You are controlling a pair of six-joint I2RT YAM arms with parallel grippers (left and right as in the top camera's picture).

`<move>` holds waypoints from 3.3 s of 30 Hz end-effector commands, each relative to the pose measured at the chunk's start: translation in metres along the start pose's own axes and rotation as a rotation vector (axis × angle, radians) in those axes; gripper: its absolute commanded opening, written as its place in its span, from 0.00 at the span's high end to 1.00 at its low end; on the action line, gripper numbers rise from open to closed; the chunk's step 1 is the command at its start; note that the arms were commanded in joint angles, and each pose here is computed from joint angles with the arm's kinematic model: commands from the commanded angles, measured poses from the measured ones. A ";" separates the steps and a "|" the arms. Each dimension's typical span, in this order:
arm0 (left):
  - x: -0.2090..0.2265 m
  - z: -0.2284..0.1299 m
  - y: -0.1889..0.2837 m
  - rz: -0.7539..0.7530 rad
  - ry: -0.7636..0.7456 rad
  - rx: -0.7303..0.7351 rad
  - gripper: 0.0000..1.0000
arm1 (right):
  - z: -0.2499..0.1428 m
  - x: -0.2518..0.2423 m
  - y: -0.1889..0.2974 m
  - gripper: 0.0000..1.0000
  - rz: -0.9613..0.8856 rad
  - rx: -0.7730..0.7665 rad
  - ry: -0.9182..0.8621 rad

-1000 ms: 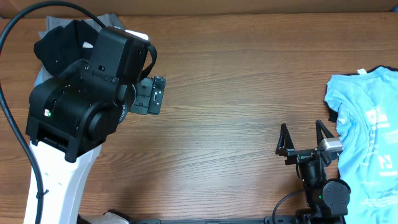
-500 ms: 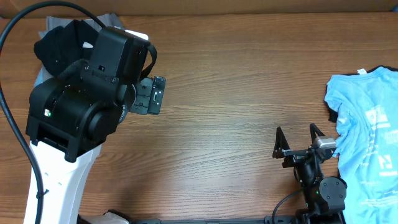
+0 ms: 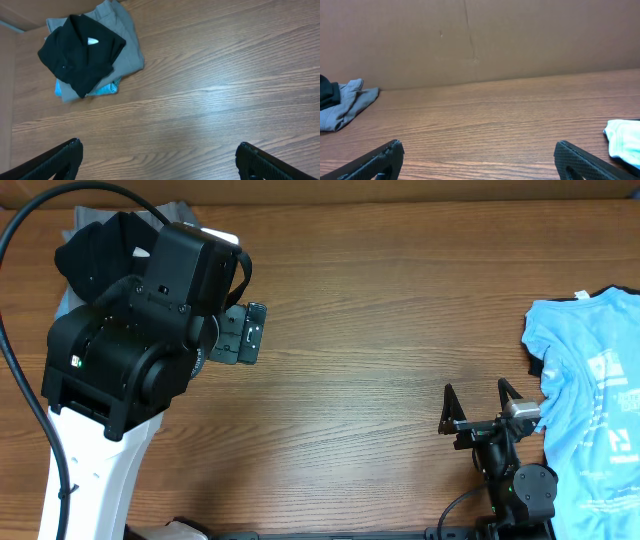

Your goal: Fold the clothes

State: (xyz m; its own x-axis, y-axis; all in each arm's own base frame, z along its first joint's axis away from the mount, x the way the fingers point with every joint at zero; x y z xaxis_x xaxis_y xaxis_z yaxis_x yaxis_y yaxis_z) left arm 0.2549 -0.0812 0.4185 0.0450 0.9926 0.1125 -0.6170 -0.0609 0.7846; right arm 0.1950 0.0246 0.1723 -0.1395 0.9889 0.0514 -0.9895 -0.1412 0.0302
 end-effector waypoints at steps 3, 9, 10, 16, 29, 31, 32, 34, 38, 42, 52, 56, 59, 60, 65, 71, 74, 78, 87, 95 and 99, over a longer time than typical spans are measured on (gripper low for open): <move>0.003 -0.007 0.000 0.024 0.006 0.035 0.00 | -0.002 0.000 0.000 0.00 0.002 -0.003 0.003; 0.018 -0.001 0.010 0.026 0.072 -0.034 0.00 | -0.002 0.000 0.000 0.00 0.002 -0.003 0.003; 0.024 0.007 0.016 0.000 0.134 -0.092 0.00 | -0.002 0.000 0.000 0.00 0.002 -0.003 0.003; 0.051 0.028 0.036 -0.122 0.328 -0.316 0.00 | -0.002 0.000 0.000 0.00 0.002 -0.003 0.003; 0.079 -0.044 -0.008 -0.041 0.373 -0.663 0.00 | -0.002 0.000 0.000 0.00 0.002 -0.003 0.003; 0.080 -0.062 -0.015 -0.034 0.380 -0.688 0.00 | -0.002 0.000 0.000 0.00 0.002 -0.003 0.003; 0.080 -0.072 -0.020 -0.028 0.385 -0.710 0.00 | -0.002 0.000 0.000 0.00 0.002 -0.003 0.003; 0.082 -0.089 -0.026 -0.018 0.397 -0.761 0.00 | -0.002 0.000 0.000 0.00 0.002 -0.003 0.003; 0.082 -0.116 -0.038 -0.009 0.409 -0.865 0.00 | -0.002 0.000 0.000 0.00 0.002 -0.003 0.003; 0.079 -0.143 -0.056 -0.007 0.415 -0.926 0.00 | -0.002 0.000 0.000 0.00 0.002 -0.003 0.003; 0.071 -0.180 -0.107 -0.022 0.414 -1.028 0.00 | -0.002 0.000 0.000 0.00 0.002 -0.003 0.003; 0.069 -0.187 -0.129 -0.028 0.420 -1.017 0.00 | -0.002 0.000 0.000 0.00 0.002 -0.003 0.003; 0.067 -0.197 -0.148 -0.031 0.432 -0.970 0.00 | -0.002 0.000 0.000 0.00 0.002 -0.003 0.003; 0.066 -0.200 -0.155 -0.036 0.443 -0.950 0.00 | -0.002 0.000 0.000 0.00 0.002 -0.003 0.003; 0.063 -0.213 -0.171 -0.028 0.441 -0.844 0.00 | -0.002 0.000 0.000 0.00 0.002 -0.003 0.003; 0.064 -0.213 -0.171 -0.027 0.440 -0.844 0.00 | -0.002 0.000 0.000 0.00 0.002 -0.003 0.003; 0.064 -0.213 -0.171 -0.027 0.440 -0.844 0.00 | -0.002 0.000 0.000 0.00 0.002 -0.003 0.003; 0.064 -0.213 -0.171 -0.027 0.440 -0.844 0.00 | -0.002 0.000 0.000 0.00 0.002 -0.003 0.003; 0.064 -0.213 -0.171 -0.027 0.440 -0.844 0.00 | -0.002 0.000 0.000 0.00 0.002 -0.003 0.003; 0.064 -0.213 -0.171 -0.027 0.440 -0.843 0.00 | -0.002 0.000 0.000 0.00 0.002 -0.003 0.003; 0.064 -0.213 -0.171 -0.027 0.440 -0.844 0.00 | -0.002 0.000 0.000 0.00 0.002 -0.003 0.003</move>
State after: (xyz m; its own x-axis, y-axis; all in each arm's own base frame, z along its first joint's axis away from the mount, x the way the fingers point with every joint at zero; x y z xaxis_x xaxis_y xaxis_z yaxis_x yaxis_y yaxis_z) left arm 0.1960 0.0136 0.1615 -0.1250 0.9577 -0.2593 -0.9913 -0.1096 0.0729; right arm 0.1950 0.0245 0.1723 -0.1391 0.9890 0.0510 -0.9896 -0.1408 0.0302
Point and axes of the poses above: each gripper's point midway between its finger pads, its own y axis back along the fingers, its own x axis along the line the jaws close on, z = x × y, the point moved 5 cm from there along y, back along the fingers, and after that the axes turned 6 degrees about y, right-handed, at the moved point
